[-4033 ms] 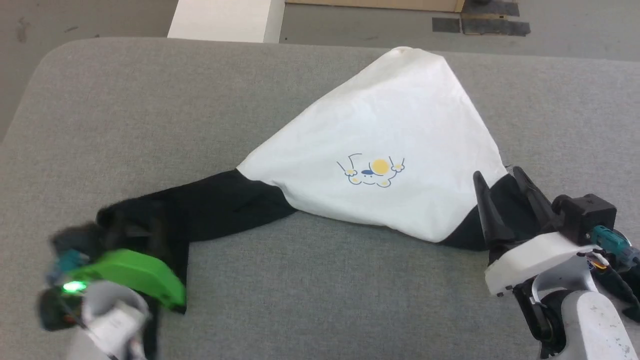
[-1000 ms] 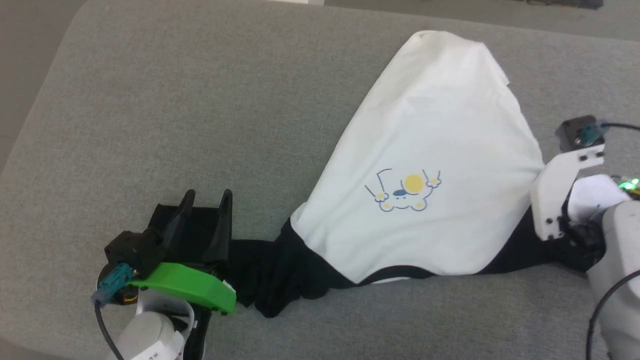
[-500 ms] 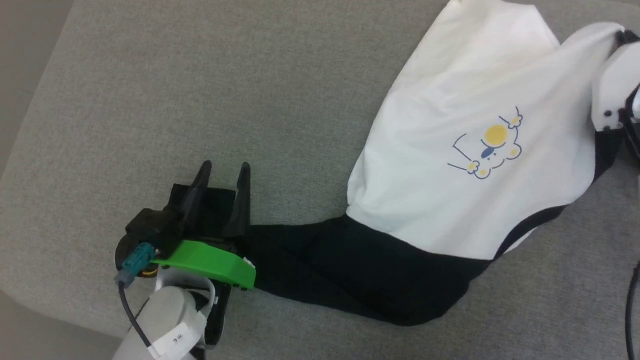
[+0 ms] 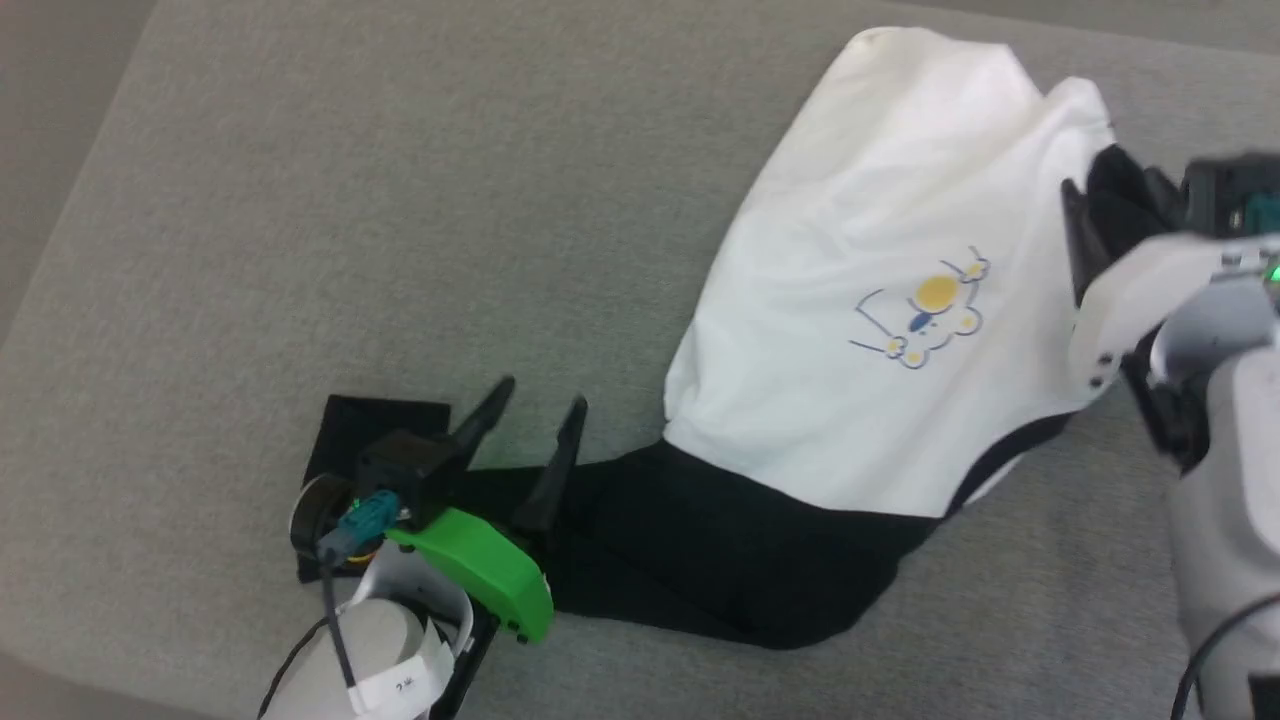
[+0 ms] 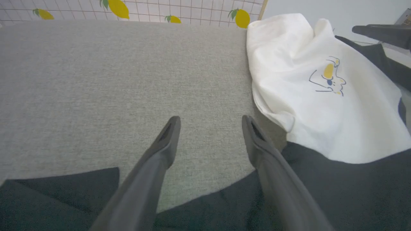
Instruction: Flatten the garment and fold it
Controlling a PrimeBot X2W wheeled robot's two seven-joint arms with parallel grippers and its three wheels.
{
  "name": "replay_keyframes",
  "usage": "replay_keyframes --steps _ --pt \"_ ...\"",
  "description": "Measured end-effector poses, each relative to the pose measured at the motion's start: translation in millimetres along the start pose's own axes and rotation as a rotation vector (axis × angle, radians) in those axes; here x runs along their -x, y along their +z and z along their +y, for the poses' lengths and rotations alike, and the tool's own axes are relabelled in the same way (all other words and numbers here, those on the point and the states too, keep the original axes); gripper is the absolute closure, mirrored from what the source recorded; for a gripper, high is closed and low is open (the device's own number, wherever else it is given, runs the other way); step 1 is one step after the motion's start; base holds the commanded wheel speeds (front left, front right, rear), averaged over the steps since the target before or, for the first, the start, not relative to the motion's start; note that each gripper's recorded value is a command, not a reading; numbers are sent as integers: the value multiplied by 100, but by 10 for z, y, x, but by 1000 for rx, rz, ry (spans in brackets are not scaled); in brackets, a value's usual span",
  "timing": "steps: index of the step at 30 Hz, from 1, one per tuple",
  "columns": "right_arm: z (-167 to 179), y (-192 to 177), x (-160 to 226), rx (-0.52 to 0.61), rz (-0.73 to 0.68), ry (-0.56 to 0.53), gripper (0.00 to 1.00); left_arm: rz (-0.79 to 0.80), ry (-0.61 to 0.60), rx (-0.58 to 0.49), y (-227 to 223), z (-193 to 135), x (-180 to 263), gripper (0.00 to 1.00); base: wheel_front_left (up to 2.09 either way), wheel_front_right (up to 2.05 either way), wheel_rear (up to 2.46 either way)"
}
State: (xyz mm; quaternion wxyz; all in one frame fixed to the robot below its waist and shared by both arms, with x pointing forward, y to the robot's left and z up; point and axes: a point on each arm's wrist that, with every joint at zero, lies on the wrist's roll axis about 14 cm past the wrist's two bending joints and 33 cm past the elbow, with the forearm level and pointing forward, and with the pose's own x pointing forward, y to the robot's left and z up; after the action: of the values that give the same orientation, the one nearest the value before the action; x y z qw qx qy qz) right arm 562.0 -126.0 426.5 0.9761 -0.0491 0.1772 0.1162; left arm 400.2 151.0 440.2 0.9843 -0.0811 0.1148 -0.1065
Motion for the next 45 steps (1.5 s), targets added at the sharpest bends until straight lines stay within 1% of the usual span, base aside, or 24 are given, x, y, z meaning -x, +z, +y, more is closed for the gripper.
replay_keyframes --steps 3,6,10,12,16,17,19,23,27,29,32,35,38,43,44,45 --pt "-6 25 282 -47 -69 -7 0 118 -85 -32 -173 -165 20 0 0 0 0" --pt "-29 -4 572 -81 -99 -27 0 248 -166 -71 -360 -302 81 0 0 0 0" --pt "-108 35 917 -119 -154 -69 0 367 -228 -114 -479 -379 124 0 0 0 0" --pt "-151 61 1050 -129 -178 -92 0 411 -233 -135 -524 -357 128 0 0 0 0" --pt "-161 23 1253 -165 -192 -108 0 507 -184 -167 -636 -203 117 0 0 0 0" --pt "-153 1 1286 -174 -190 -108 0 530 -181 -173 -662 -190 113 37 0 0 0" --pt "-148 -40 1328 -185 -183 -109 0 587 -184 -170 -727 -185 128 100 0 0 0" --pt "-142 -75 1352 -224 -184 -103 0 668 -215 -165 -772 -177 139 100 0 0 0" --pt "-157 -103 1349 -238 -186 -107 0 681 -234 -173 -731 -126 107 100 0 0 0" --pt "-169 -119 1341 -238 -185 -111 0 671 -216 -189 -681 -25 64 100 0 0 0" --pt "-179 -158 1318 -242 -175 -114 0 616 -140 -223 -494 266 -90 100 0 0 0" --pt "-153 -221 1268 -249 -156 -105 0 539 -26 -270 -228 668 -300 100 0 0 0" --pt "-139 -265 1223 -253 -142 -99 0 469 39 -297 -41 890 -482 100 0 0 0" --pt "-173 -349 1160 -255 -119 -108 0 371 129 -279 102 1148 -735 100 0 0 0" --pt "-180 -368 1149 -255 -114 -110 0 357 144 -266 98 1180 -778 47 0 0 0" --pt "-185 -384 1141 -254 -110 -111 0 351 154 -258 72 1198 -805 0 0 0 0"
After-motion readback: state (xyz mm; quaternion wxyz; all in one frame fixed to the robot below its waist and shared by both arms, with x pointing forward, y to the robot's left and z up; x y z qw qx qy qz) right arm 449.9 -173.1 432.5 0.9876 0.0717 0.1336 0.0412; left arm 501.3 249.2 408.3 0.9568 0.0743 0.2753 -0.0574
